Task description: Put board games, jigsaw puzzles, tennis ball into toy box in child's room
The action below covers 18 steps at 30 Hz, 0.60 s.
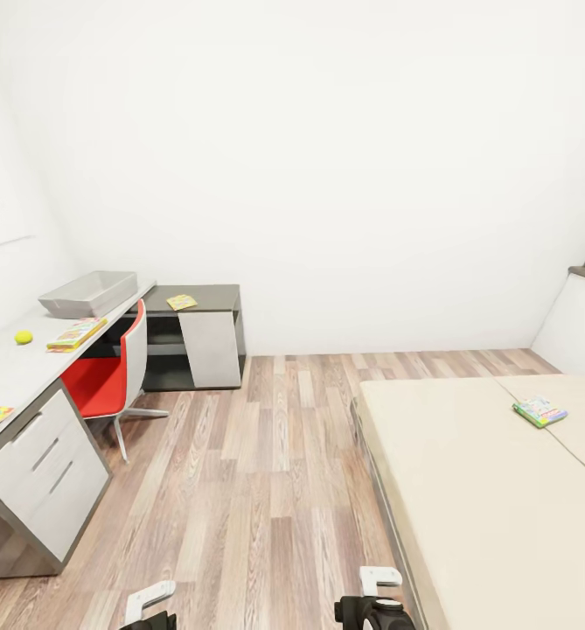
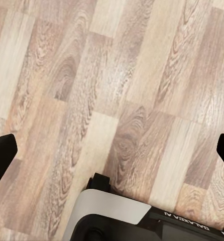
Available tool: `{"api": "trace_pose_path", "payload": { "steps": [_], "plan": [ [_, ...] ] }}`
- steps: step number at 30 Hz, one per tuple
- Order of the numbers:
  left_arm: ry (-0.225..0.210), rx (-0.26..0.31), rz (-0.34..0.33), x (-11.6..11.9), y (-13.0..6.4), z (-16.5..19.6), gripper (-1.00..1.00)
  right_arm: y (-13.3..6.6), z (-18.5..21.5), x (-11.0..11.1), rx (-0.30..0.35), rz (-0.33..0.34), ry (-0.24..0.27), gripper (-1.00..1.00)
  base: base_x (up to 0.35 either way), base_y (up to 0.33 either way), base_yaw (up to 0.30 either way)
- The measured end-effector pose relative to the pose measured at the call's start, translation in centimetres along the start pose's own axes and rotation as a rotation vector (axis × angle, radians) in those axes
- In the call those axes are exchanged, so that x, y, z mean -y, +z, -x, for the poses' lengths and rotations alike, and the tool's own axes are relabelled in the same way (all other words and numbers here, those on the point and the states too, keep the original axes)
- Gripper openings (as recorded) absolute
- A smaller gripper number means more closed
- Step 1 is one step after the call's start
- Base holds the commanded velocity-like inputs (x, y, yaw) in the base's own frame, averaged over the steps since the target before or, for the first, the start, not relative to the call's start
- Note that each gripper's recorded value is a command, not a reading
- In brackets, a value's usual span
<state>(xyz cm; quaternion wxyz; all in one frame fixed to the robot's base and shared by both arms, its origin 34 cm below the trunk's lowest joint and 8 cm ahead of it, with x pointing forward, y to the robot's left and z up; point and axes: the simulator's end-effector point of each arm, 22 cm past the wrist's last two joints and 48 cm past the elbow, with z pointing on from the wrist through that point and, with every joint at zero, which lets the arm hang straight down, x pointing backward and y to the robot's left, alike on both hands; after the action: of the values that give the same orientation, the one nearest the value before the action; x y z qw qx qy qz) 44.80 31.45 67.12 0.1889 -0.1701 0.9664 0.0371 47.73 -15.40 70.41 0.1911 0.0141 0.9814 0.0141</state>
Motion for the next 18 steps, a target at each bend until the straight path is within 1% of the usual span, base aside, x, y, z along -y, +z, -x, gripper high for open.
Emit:
{"api": "trace_pose_path", "payload": {
  "steps": [5, 12, 18],
  "plan": [
    [0.000, 0.000, 0.000, 0.03, 0.00, -0.01, 1.00, 0.00, -0.01, -0.01, 0.000, 0.000, -0.001, 1.00, -0.008, -0.009, 0.000],
    [0.000, 0.000, -0.001, 0.08, 0.00, -0.03, 1.00, 0.00, 0.01, 0.00, 0.000, 0.000, 0.000, 1.00, -0.064, -0.097, 0.000],
    [0.000, 0.000, 0.000, 0.01, 0.00, 0.00, 1.00, 0.00, 0.00, -0.01, 0.000, 0.000, -0.001, 1.00, -0.017, -0.027, 0.000]
  ]
}}
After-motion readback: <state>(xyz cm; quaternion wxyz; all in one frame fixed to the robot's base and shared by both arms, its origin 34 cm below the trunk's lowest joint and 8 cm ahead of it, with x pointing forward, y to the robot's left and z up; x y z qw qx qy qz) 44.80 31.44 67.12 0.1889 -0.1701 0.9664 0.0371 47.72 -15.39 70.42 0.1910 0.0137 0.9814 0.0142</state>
